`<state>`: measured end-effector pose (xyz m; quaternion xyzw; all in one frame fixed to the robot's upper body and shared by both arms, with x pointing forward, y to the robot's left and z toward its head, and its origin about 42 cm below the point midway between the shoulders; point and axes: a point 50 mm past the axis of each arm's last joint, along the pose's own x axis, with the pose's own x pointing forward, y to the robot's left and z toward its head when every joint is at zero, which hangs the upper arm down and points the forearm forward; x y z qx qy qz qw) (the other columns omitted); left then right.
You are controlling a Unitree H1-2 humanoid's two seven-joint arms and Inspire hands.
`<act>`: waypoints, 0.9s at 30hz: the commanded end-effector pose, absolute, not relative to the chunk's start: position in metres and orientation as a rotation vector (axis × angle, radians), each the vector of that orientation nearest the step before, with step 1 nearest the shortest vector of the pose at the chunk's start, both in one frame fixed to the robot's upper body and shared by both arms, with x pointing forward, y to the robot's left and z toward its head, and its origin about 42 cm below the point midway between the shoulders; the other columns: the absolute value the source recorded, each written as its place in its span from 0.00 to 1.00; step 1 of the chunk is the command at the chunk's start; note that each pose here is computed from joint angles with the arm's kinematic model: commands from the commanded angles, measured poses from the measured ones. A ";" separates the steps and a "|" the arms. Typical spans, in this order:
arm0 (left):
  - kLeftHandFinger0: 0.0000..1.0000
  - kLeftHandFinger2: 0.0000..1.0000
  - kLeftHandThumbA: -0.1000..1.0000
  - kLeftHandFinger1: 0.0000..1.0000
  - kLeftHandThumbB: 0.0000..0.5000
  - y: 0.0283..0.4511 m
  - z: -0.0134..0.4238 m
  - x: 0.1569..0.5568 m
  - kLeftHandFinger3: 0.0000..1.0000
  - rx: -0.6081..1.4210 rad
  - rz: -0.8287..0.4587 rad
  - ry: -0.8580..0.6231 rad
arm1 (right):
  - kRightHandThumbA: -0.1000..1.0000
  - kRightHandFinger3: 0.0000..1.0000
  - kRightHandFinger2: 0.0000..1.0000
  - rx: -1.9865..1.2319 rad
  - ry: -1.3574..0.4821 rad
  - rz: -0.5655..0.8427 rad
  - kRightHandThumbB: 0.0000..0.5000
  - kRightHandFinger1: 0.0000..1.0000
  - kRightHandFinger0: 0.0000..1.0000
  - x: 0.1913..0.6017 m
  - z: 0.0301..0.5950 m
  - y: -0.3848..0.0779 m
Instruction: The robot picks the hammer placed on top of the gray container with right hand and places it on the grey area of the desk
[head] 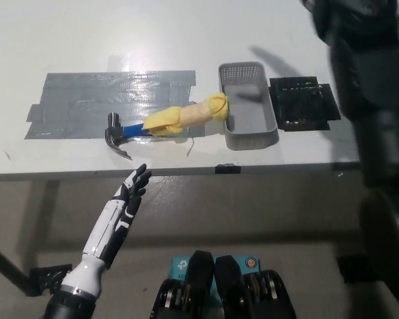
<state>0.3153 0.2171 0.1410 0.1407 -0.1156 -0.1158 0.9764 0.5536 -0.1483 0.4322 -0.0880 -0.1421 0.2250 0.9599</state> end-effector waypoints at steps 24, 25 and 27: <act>1.00 1.00 1.00 1.00 0.54 0.233 0.137 0.318 1.00 0.256 -0.149 -0.291 | 1.00 1.00 1.00 -0.201 -0.668 0.356 0.87 1.00 1.00 0.230 0.317 -0.267; 1.00 1.00 1.00 1.00 0.54 0.233 0.137 0.318 1.00 0.256 -0.149 -0.291 | 1.00 1.00 1.00 -0.201 -0.667 0.355 0.87 1.00 1.00 0.230 0.317 -0.267; 1.00 1.00 1.00 1.00 0.52 0.232 0.130 0.308 1.00 0.253 -0.153 -0.274 | 0.97 1.00 1.00 -0.191 -0.532 0.272 0.63 1.00 1.00 0.255 0.245 -0.253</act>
